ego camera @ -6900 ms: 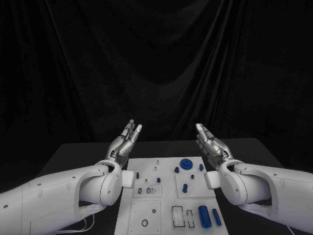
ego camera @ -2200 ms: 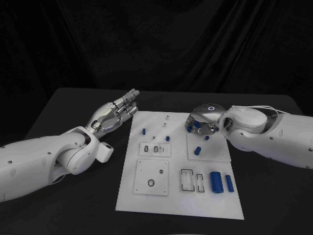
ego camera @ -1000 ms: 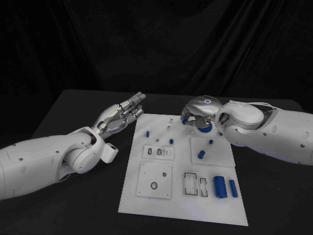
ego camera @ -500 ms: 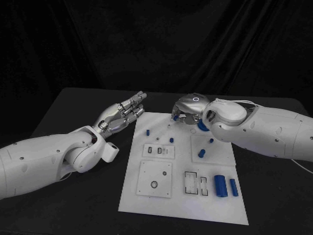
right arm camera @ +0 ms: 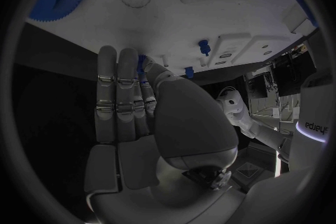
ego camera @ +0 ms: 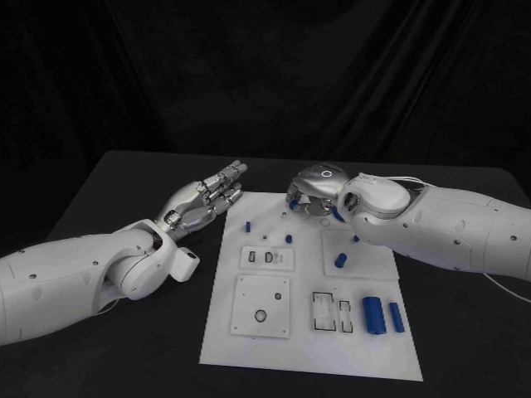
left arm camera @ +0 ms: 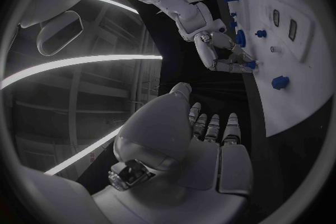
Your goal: Assemble the parts on the task board
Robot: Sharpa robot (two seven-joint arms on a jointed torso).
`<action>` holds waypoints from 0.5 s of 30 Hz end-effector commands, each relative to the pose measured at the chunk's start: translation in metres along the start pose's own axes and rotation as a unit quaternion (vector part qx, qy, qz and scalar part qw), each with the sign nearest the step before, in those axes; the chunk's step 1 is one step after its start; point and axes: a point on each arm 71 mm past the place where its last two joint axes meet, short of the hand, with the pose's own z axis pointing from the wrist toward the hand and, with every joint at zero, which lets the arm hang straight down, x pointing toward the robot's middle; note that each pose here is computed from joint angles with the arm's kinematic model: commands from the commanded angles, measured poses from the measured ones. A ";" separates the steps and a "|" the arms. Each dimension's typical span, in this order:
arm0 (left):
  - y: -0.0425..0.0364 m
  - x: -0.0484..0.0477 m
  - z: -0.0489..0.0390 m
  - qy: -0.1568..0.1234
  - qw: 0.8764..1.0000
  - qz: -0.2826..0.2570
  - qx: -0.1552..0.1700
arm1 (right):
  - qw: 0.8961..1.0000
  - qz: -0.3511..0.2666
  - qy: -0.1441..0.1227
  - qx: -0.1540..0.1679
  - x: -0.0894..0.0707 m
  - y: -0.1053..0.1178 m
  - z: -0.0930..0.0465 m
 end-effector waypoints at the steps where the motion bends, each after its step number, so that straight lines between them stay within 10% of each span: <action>1: -0.0041 0.0016 0.0012 0.006 1.000 -0.004 0.024 | 1.000 -0.002 -0.017 -0.001 -0.001 0.001 0.000; 15: -0.0034 0.0002 0.0009 0.006 1.000 -0.004 0.021 | 0.999 0.000 -0.048 0.003 -0.005 -0.001 -0.004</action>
